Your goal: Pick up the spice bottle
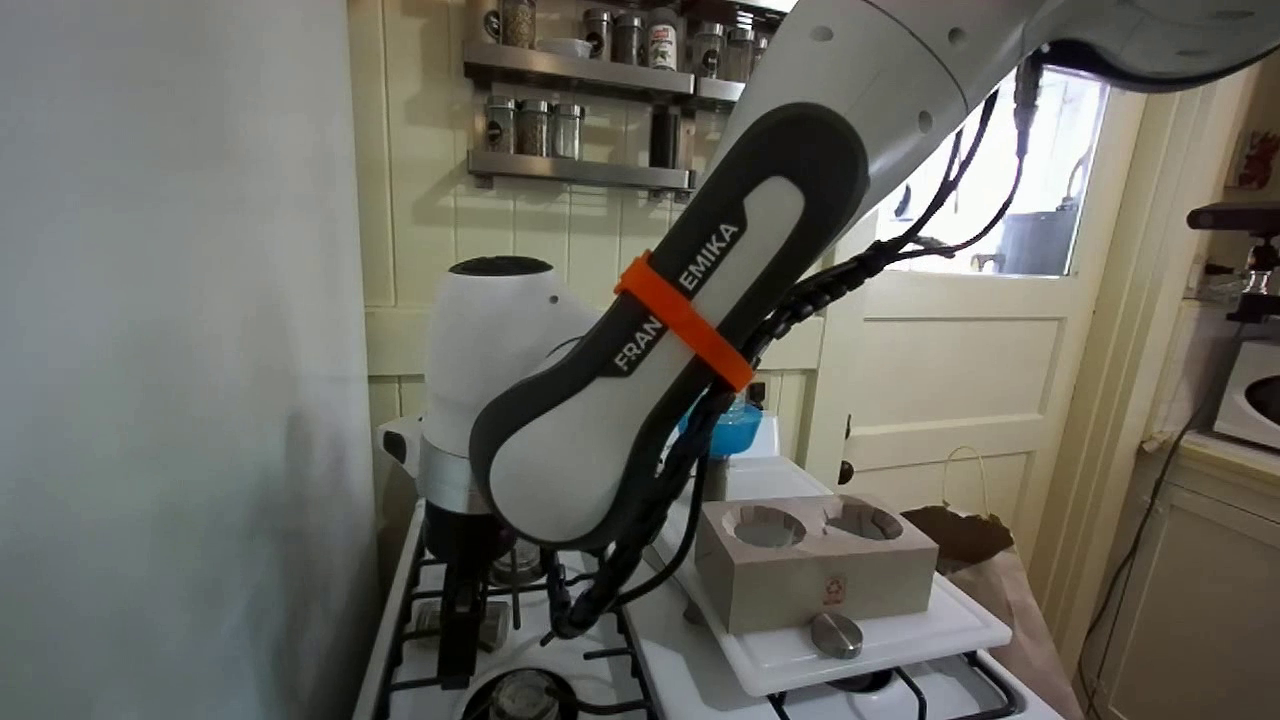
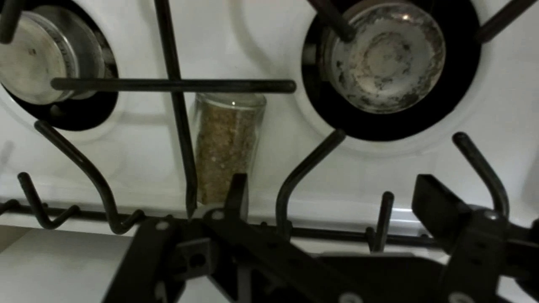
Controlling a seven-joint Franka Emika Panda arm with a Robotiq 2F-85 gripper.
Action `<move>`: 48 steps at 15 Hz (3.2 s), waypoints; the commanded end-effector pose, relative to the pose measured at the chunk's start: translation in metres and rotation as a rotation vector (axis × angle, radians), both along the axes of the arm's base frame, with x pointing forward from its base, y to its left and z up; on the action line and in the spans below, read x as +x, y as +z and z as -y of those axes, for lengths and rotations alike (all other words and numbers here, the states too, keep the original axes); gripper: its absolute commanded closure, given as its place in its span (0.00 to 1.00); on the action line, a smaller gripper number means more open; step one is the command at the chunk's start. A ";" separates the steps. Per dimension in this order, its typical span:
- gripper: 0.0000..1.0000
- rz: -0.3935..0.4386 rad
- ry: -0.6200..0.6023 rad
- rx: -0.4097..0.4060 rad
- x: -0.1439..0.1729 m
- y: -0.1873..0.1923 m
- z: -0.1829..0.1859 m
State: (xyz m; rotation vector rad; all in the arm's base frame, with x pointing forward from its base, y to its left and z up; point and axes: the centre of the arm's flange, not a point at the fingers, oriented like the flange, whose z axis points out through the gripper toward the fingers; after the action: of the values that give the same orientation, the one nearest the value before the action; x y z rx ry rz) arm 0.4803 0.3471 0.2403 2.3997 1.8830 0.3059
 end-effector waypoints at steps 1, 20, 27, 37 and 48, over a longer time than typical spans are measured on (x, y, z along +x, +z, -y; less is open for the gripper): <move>0.00 0.001 -0.075 -0.085 -0.012 0.007 0.009; 0.00 0.053 -0.054 -0.187 0.008 -0.022 0.018; 0.00 0.088 -0.055 -0.175 0.007 -0.015 0.000; 0.00 0.074 -0.042 -0.152 0.009 -0.028 0.015; 0.08 0.073 -0.011 -0.109 0.016 -0.040 0.009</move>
State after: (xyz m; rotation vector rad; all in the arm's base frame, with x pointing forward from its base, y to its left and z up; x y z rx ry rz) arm 0.4961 0.3319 0.2086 2.3095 1.7773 0.2592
